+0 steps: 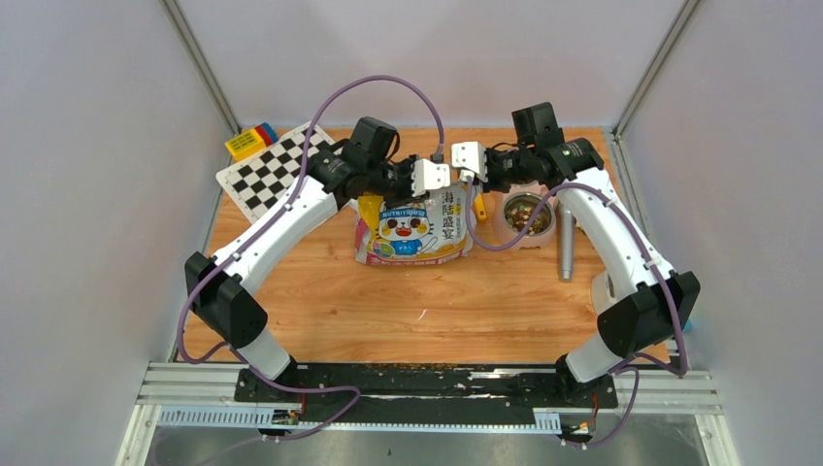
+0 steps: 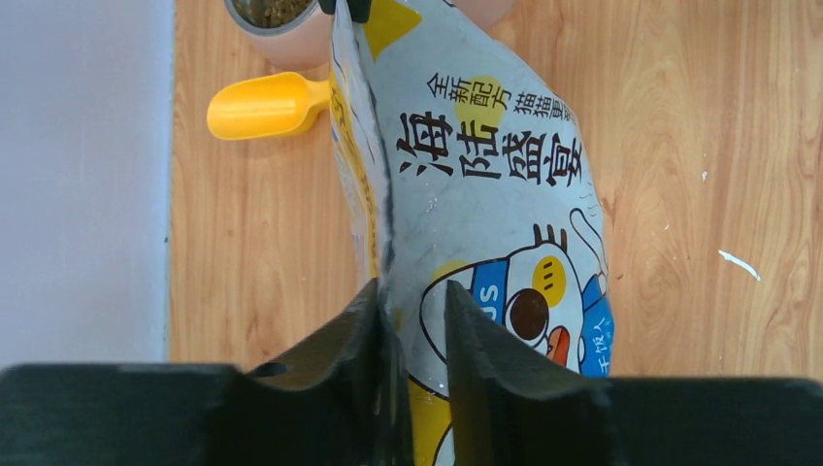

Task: Serve the pet food
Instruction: Close the pet food bag at the center of the board.

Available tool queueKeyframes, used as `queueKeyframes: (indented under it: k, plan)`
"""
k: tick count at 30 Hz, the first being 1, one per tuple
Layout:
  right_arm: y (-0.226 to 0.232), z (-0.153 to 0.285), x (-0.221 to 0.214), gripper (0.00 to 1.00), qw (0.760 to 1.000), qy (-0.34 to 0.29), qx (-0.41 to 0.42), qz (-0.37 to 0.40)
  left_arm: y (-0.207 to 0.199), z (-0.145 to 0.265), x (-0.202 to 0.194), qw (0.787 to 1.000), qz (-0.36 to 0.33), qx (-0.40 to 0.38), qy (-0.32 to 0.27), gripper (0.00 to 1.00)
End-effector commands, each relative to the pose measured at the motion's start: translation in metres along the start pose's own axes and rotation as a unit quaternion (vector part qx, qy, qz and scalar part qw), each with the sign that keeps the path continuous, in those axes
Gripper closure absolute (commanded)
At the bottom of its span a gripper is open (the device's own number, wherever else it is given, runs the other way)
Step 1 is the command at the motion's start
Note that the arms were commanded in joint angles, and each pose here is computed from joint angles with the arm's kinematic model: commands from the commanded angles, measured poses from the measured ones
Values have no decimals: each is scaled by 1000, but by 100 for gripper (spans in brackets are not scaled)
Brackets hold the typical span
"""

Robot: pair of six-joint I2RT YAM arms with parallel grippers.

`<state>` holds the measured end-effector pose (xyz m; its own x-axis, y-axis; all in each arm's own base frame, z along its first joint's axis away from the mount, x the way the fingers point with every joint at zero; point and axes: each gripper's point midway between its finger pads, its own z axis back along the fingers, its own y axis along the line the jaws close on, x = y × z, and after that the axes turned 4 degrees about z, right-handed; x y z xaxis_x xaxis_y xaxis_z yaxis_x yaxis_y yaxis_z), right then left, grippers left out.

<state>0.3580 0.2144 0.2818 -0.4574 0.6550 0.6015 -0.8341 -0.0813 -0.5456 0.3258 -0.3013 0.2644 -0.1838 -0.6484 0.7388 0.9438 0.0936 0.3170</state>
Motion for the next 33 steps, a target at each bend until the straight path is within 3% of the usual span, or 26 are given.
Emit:
queueKeyframes:
  k: [1, 9, 19, 20, 22, 24, 29, 33]
  plan:
    - [-35, 31, 44, 100, 994, -57, -78, 54, -4, 8, 4, 1000, -17, 6, -4, 70]
    - [-37, 32, 46, 100, 994, -60, -79, 52, 0, 11, 6, 1000, -17, 17, -6, 100]
    - [-41, 38, 47, 100, 993, -62, -86, 51, 1, 21, 22, 1000, -3, 21, -23, 100]
    - [-40, 38, 48, 100, 993, -63, -84, 51, 2, 24, 24, 999, -2, 22, -24, 100]
    - [-40, 38, 49, 100, 993, -66, -84, 52, 4, 28, 24, 999, -4, 32, -21, 68]
    - [-40, 40, 50, 100, 993, -66, -85, 53, 6, 32, 22, 999, -8, 42, -14, 56]
    - [-41, 41, 50, 100, 993, -63, -86, 55, 8, 43, 13, 998, -16, 60, 0, 54]
    - [-40, 40, 48, 100, 993, -62, -84, 54, 11, 58, 15, 997, -16, 73, -6, 65]
